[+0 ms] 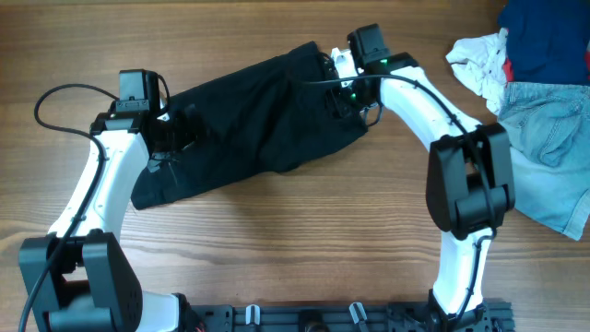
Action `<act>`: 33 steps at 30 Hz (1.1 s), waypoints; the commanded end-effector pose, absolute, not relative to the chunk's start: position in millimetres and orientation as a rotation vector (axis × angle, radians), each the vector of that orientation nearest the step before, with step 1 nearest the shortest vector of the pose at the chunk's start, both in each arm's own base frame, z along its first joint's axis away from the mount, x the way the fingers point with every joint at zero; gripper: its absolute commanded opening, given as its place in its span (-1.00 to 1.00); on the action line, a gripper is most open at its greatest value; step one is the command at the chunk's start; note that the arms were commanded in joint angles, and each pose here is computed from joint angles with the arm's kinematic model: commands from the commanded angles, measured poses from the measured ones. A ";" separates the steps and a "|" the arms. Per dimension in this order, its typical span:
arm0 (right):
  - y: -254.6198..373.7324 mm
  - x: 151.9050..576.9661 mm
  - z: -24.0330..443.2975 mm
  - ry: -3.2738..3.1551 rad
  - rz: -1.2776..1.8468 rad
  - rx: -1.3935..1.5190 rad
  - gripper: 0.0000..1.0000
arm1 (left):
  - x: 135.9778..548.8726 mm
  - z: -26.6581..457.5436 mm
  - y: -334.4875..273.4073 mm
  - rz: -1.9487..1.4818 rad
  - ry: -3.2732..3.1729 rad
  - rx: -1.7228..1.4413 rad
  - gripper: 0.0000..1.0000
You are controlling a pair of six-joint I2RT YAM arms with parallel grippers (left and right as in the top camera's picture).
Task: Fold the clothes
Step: 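Pull the right end up-right with the right gripper to straighten the fold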
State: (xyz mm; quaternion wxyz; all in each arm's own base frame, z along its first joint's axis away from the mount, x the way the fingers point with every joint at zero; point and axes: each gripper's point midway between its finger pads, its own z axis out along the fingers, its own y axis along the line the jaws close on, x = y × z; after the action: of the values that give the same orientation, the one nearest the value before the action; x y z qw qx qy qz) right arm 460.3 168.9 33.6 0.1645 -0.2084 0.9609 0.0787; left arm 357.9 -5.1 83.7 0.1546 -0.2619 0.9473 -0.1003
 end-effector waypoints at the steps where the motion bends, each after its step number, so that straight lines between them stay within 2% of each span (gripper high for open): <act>1: 148.5 472.0 6.0 2.778 0.011 -0.493 0.50 | 361.7 84.5 -7.9 -0.302 2.711 -0.752 0.99; 6: 150.0 482.2 -5.8 2.756 0.009 -0.463 0.50 | 361.8 84.5 -7.9 -0.301 2.712 -0.748 1.00; 10: 156.0 477.6 -21.6 2.787 0.064 -0.465 0.36 | 363.0 85.0 -7.8 -0.303 2.707 -0.746 1.00; 11: 156.5 475.1 -25.1 2.804 0.081 -0.448 0.18 | 362.9 85.0 -7.8 -0.303 2.707 -0.747 0.99; 12: 157.7 472.3 -26.0 2.820 0.107 -0.424 -0.46 | 362.9 85.0 -7.8 -0.302 2.707 -0.746 0.99; 13: 159.3 470.0 -26.7 2.833 0.134 -0.405 -0.87 | 362.9 85.0 -7.8 -0.302 2.707 -0.746 1.00; 21: 155.6 466.9 -23.4 2.869 0.269 -0.303 -0.92 | 363.2 85.1 -7.8 -0.303 2.706 -0.746 1.00; 28: 86.5 488.9 7.7 2.822 0.358 -0.064 -0.92 | 363.1 85.0 -8.0 -0.304 2.706 -0.747 1.00; 33: 19.5 481.2 8.3 2.861 0.362 0.142 -0.91 | 362.2 84.7 -8.1 -0.303 2.710 -0.749 1.00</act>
State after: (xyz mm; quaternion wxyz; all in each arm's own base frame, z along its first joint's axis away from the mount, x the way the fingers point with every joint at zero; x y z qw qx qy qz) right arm 485.6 63.7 3.1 0.1332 -0.0038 0.9825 0.1301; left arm 359.4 -5.0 84.2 0.1577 -0.2616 0.9468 -0.1010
